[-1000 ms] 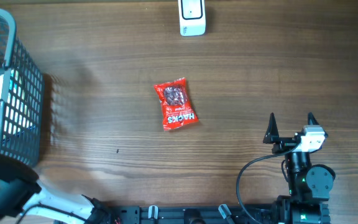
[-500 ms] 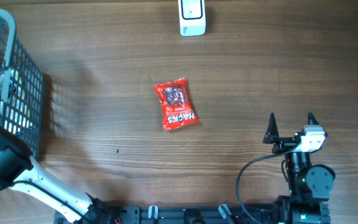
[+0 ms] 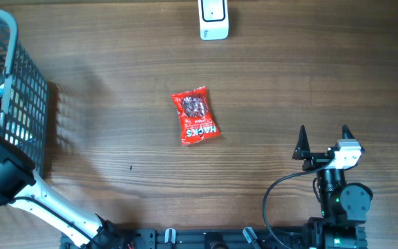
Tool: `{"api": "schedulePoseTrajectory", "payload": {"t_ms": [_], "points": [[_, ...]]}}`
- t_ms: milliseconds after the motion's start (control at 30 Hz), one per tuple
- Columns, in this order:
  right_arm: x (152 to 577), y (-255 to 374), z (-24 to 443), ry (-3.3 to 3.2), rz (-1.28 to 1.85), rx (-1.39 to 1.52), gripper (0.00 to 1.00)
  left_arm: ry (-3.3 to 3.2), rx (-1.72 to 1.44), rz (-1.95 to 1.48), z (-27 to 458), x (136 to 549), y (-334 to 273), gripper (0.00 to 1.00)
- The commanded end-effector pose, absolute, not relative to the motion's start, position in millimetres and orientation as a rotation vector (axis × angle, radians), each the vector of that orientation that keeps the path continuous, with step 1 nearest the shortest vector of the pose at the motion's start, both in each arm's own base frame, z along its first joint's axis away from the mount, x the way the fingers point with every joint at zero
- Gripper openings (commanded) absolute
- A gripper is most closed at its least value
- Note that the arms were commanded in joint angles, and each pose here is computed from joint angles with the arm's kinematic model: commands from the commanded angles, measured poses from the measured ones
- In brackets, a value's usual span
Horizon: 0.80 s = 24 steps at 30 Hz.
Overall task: Scan the item barcode
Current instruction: 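Reach the left gripper back into the basket for a small orange box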
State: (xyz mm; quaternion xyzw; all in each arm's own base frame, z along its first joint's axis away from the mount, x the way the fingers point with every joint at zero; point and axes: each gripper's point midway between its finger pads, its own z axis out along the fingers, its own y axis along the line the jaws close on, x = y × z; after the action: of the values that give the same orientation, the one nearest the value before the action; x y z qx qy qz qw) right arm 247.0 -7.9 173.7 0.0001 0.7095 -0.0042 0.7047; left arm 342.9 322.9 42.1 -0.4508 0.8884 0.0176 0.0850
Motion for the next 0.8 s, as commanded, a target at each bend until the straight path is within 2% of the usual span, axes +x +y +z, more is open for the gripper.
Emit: {"api": "schedulePoseTrajectory", "payload": {"t_ms": [0, 100, 167, 300, 333, 467, 633, 767], "points": [[246.7, -9.6, 175.0, 1.571, -0.027, -0.003, 1.0, 2.57, -1.431, -0.02, 63.0, 346.3, 316.1, 0.04], [246.7, -9.6, 174.9, 1.571, -0.027, -0.003, 1.0, 2.408, -1.281, -0.204, 135.4, 373.9, 299.5, 0.04], [246.7, -9.6, 174.9, 1.571, -0.027, -0.003, 1.0, 2.349, -1.229, -0.19, 168.9, 374.5, 296.8, 0.04], [246.7, -9.7, 174.9, 1.571, -0.028, -0.003, 1.0, 2.393, -1.261, -0.197, 155.7, 365.6, 290.9, 0.04], [246.7, -9.6, 174.9, 1.571, -0.027, -0.003, 1.0, 2.408, -1.275, -0.194, 140.0, 363.1, 290.2, 0.98], [246.7, -9.7, 175.0, 1.571, -0.027, -0.003, 0.99, 2.377, -1.25, -0.178, 104.9, 368.8, 295.4, 1.0], [246.7, -9.6, 174.9, 1.571, -0.027, -0.003, 1.0, 2.287, -1.155, -0.123, 85.7, 388.5, 306.4, 1.0], [246.7, -9.6, 175.0, 1.571, -0.027, -0.003, 1.0, 2.332, -0.972, -0.061, 60.7, 406.5, 299.9, 1.0]]}}
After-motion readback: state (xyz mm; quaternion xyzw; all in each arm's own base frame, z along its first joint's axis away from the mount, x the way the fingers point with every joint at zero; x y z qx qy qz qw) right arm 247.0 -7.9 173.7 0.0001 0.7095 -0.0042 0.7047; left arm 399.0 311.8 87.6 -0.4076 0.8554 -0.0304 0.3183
